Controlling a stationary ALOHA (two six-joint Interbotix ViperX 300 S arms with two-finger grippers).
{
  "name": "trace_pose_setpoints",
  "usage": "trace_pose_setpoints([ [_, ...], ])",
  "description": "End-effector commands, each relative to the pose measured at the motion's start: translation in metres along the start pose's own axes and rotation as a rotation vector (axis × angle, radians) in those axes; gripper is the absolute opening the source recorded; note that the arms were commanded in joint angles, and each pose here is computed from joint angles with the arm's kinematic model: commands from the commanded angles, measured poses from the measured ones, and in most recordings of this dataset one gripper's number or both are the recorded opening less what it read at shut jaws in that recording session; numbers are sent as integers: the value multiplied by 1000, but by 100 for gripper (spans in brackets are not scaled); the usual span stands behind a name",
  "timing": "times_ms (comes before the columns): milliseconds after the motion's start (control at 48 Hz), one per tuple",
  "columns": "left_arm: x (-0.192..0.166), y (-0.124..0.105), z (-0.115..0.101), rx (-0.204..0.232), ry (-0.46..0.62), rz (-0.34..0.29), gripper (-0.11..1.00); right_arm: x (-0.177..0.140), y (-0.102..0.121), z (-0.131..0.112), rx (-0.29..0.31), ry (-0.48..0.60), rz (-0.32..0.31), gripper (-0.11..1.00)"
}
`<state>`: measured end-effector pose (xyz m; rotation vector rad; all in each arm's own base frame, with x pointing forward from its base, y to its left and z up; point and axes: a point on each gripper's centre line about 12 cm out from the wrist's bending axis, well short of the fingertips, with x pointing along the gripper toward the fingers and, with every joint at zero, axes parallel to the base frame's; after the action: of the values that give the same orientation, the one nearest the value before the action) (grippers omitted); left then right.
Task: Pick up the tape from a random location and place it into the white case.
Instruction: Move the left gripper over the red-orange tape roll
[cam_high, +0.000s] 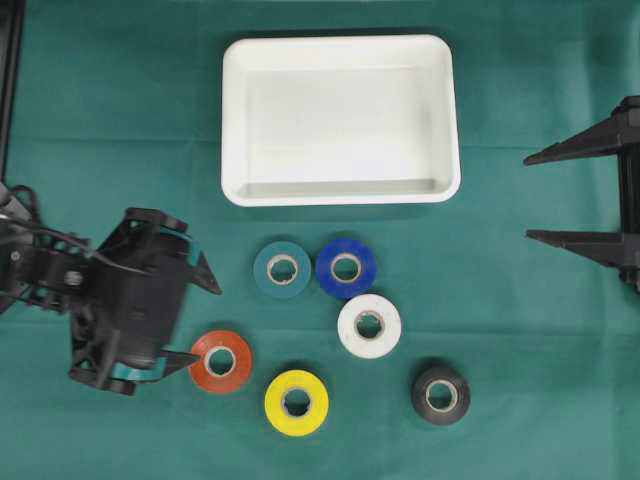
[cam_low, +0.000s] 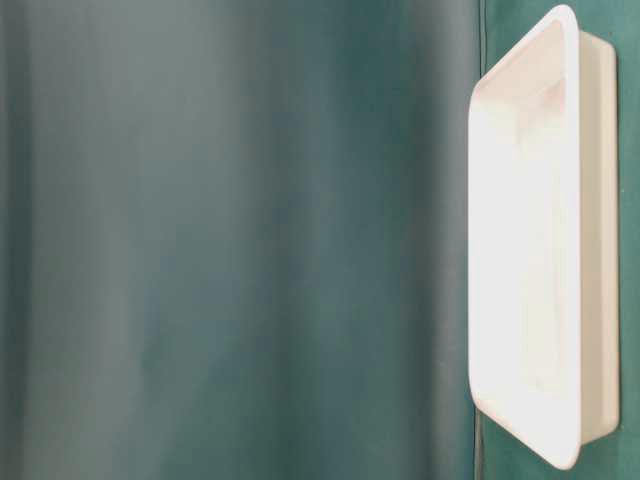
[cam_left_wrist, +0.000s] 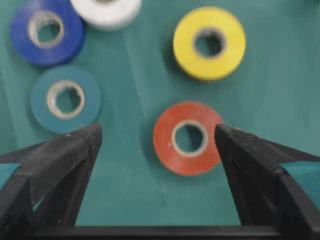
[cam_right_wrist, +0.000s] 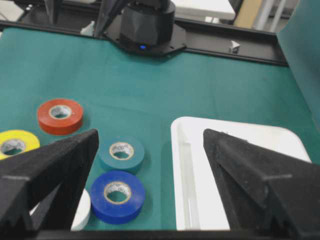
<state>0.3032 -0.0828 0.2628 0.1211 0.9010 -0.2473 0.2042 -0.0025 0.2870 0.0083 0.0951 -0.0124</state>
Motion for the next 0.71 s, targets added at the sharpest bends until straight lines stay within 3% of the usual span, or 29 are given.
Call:
trace_pose_setpoints([
  [0, -3, 1, 13, 1, 12, 3, 99, 2, 0, 11, 5, -23, 0, 90],
  [688, -2, 1, 15, 3, 28, 6, 99, 3, 0, 8, 5, -2, 0, 90],
])
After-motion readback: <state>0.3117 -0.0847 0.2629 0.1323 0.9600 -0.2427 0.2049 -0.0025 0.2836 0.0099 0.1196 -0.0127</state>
